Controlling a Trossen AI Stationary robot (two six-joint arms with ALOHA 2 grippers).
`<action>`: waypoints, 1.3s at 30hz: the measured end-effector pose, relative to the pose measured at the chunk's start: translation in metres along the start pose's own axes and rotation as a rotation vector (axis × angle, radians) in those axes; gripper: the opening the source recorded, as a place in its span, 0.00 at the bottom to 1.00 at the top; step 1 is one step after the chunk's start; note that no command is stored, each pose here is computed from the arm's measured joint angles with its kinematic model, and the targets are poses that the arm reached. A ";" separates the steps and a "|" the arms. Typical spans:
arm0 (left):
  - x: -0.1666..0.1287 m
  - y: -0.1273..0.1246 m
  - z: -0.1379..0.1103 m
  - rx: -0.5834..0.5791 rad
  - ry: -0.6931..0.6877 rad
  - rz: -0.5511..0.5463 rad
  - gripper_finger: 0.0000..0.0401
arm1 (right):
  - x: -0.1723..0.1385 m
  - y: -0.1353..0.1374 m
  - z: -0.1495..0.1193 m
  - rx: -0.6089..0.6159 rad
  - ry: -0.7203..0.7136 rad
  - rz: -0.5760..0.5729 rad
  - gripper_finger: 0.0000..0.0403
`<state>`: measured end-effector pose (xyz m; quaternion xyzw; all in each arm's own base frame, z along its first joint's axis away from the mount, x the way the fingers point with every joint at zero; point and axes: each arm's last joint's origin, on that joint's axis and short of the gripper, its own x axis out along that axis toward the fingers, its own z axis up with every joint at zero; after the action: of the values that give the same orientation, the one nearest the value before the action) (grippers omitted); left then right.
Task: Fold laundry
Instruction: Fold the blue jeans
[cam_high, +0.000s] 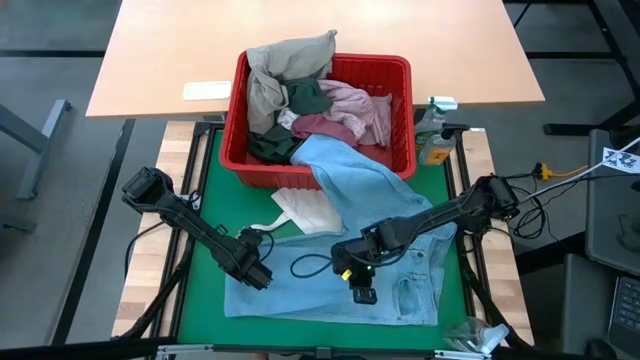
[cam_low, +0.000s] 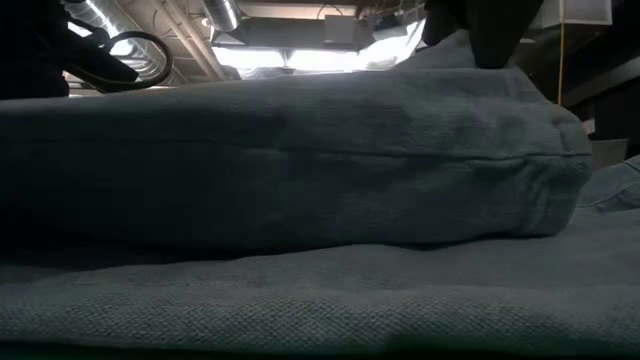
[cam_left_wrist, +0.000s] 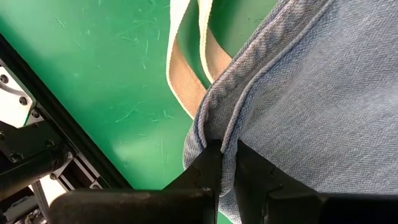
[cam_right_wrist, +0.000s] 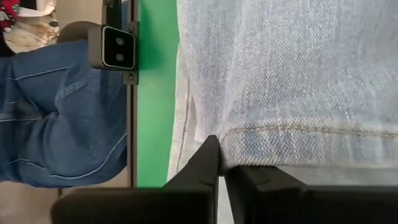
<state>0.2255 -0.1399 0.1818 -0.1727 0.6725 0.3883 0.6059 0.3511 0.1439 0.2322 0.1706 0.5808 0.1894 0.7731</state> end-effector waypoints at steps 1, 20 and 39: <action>0.000 0.000 0.000 0.000 0.000 0.000 0.07 | 0.000 0.000 0.000 0.000 0.003 0.006 0.06; 0.000 0.000 0.000 0.002 -0.001 -0.003 0.07 | 0.000 -0.002 0.001 -0.010 -0.026 -0.061 0.37; 0.000 0.000 0.000 0.000 0.002 -0.004 0.07 | -0.001 -0.010 0.001 -0.056 -0.096 -0.315 0.36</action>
<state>0.2257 -0.1401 0.1817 -0.1745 0.6728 0.3870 0.6059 0.3527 0.1342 0.2287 0.0647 0.5572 0.0739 0.8245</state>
